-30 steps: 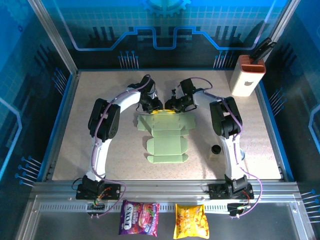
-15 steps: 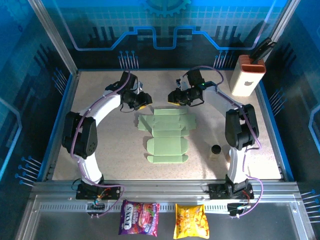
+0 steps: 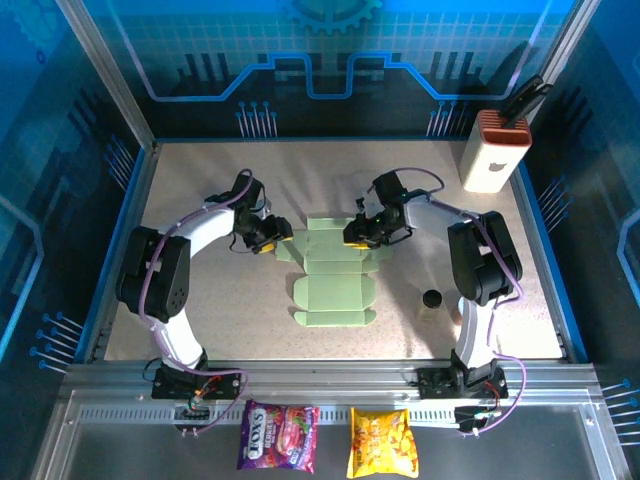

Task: Fold the paper box

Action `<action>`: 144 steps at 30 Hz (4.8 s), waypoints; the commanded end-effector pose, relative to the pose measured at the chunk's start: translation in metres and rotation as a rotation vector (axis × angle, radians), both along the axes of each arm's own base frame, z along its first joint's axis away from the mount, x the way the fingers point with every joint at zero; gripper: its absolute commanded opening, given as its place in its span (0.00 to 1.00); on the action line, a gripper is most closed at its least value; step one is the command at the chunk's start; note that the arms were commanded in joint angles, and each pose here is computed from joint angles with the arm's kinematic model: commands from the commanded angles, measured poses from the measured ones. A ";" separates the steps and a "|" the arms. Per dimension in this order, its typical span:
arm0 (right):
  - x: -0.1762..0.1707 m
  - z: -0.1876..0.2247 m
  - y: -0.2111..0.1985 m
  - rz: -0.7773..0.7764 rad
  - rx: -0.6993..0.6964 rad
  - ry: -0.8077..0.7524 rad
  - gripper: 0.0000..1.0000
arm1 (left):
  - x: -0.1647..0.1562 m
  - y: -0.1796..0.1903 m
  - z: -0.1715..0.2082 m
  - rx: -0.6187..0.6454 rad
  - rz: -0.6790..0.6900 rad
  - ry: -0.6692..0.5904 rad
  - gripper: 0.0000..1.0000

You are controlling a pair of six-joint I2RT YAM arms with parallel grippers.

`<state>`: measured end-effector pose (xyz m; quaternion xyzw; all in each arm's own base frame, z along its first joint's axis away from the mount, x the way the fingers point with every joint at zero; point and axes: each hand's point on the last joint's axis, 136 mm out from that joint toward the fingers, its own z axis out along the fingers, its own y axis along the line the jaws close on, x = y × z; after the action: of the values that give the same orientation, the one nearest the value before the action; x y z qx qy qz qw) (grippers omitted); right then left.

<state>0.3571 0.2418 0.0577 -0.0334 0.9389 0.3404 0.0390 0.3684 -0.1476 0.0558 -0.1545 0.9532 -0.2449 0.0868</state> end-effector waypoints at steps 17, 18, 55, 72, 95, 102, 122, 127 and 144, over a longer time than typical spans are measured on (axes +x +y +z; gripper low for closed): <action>-0.003 -0.045 0.002 0.027 -0.015 0.048 0.32 | 0.015 -0.006 -0.028 -0.078 -0.015 -0.006 0.53; -0.004 -0.046 0.001 0.027 -0.016 0.050 0.32 | 0.015 -0.008 -0.027 -0.086 -0.019 -0.011 0.52; -0.007 -0.045 0.000 0.020 -0.016 0.049 0.32 | 0.020 -0.033 -0.019 -0.285 -0.031 -0.069 0.43; -0.006 -0.047 0.005 0.025 -0.013 0.052 0.32 | 0.020 -0.040 -0.023 -0.307 -0.046 -0.057 0.36; 0.001 -0.003 0.004 0.026 0.011 -0.074 0.32 | 0.026 -0.042 0.018 -0.302 -0.095 -0.188 0.05; 0.008 0.080 -0.001 0.033 0.066 -0.294 0.32 | 0.027 -0.046 0.080 -0.332 -0.174 -0.371 0.02; -0.054 0.265 -0.022 0.374 0.076 -1.049 0.43 | -0.061 -0.063 0.262 -0.440 -0.624 -0.943 0.00; -0.087 0.296 -0.018 0.527 0.110 -1.137 0.45 | -0.101 -0.065 0.284 -0.451 -0.777 -1.087 0.00; -0.176 0.355 0.003 0.780 0.159 -1.211 0.68 | -0.176 -0.064 0.283 -0.391 -1.033 -1.319 0.00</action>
<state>0.1902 0.2436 0.4299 -0.5323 0.6248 0.3261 0.4690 0.2053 -0.2094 0.3427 0.4297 0.6210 -0.4543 0.4726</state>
